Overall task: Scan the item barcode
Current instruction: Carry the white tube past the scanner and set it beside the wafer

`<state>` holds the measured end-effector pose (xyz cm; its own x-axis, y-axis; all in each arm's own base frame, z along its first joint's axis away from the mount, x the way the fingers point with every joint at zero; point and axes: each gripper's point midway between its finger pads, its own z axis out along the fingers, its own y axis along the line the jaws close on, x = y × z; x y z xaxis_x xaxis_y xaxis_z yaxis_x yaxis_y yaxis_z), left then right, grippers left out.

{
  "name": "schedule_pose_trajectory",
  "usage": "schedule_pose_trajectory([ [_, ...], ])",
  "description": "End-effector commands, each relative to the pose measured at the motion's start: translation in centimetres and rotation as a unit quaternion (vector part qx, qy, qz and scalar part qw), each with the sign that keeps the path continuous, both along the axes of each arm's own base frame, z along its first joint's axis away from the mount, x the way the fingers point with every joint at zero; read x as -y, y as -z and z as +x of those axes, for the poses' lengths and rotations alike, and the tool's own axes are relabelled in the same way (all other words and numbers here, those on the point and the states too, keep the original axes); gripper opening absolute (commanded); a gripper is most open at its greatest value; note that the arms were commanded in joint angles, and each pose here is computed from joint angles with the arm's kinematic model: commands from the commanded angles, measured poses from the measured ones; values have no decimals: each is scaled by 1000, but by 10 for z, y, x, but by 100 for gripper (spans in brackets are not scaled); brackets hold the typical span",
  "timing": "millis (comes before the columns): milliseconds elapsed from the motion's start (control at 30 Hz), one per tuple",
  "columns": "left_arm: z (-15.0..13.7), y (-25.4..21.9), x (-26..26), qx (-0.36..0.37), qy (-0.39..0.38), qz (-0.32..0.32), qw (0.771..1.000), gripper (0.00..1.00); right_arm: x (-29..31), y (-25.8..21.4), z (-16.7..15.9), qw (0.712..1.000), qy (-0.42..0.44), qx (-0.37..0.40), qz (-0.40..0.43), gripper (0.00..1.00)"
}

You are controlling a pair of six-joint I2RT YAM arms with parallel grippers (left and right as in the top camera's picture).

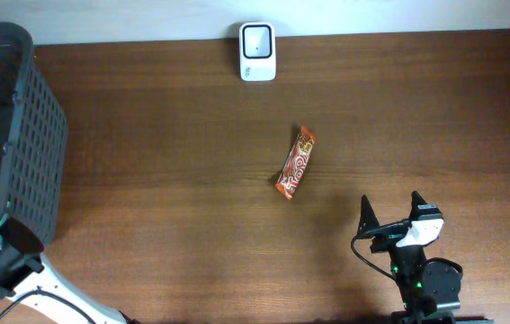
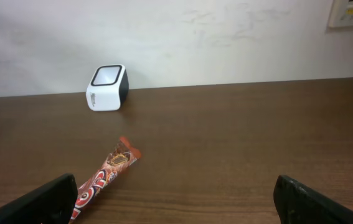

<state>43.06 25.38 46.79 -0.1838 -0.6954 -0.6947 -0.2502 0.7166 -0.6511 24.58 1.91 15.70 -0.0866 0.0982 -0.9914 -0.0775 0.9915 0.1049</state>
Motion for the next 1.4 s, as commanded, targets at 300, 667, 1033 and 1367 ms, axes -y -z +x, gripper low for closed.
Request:
schedule_pose_trajectory([
  [300, -39, -95, 155, 92, 167, -96, 977, 0, 0, 3, 0, 1000, -2, -3, 3, 99],
  [667, 0, -49, 325, 18, 316, -20, 948, 0, 0, 3, 0, 1000, -2, -3, 3, 99],
  [1033, 11, 156, 466, -246, 370, 202, 873, 0, 0, 3, 0, 1000, -2, -3, 3, 99],
  [1367, -1, 322, 525, -304, 424, 289, 803, 0, 0, 3, 0, 1000, -2, -3, 3, 99],
])
